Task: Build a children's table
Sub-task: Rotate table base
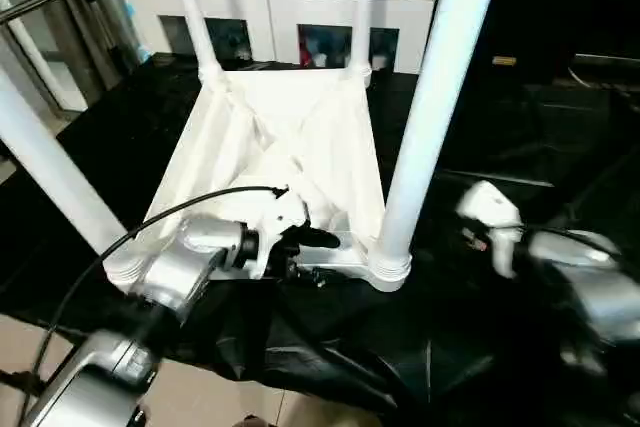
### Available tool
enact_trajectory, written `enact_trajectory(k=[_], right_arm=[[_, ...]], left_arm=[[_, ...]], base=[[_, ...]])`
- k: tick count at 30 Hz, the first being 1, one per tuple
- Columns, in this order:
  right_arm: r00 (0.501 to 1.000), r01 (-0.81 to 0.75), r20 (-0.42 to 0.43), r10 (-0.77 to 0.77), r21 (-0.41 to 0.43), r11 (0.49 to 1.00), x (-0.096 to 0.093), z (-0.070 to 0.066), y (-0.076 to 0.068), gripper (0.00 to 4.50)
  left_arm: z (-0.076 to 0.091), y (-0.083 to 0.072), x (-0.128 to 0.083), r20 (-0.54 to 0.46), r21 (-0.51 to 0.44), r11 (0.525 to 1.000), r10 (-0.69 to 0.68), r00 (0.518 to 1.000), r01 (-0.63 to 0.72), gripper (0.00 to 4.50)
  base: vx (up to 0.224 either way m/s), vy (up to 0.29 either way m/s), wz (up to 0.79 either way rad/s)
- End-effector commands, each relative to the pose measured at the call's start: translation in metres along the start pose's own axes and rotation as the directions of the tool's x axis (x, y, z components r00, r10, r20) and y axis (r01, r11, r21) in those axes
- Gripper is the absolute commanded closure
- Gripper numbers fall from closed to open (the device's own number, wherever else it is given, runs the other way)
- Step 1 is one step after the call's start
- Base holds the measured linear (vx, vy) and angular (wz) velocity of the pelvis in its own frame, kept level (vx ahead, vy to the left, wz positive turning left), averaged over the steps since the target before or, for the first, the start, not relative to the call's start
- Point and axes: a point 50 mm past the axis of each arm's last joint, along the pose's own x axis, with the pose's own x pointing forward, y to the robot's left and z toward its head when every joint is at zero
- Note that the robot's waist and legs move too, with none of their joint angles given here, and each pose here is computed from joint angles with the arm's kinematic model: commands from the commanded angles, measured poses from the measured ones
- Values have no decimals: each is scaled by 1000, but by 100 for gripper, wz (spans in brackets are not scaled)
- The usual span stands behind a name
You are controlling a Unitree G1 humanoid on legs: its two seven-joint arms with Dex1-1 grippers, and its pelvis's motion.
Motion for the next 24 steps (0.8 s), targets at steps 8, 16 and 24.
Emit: enact_trajectory(k=[8, 16, 24], right_arm=[[996, -88, 11, 88, -4, 996, -18, 11, 12, 0], [994, -110, 14, 110, 24, 994, -20, 14, 16, 0], [993, -121, 15, 121, 32, 992, -19, 16, 17, 0]], left_arm=[[-10, 7, -7, -67, -16, 1000, -16, 998, 15, 219], [-16, 7, -12, -55, -72, 996, -65, 996, 61, 282], [-22, 7, -14, -104, -89, 994, -79, 991, 70, 336]], base=[[0, 0, 0], [0, 0, 0], [0, 0, 0]])
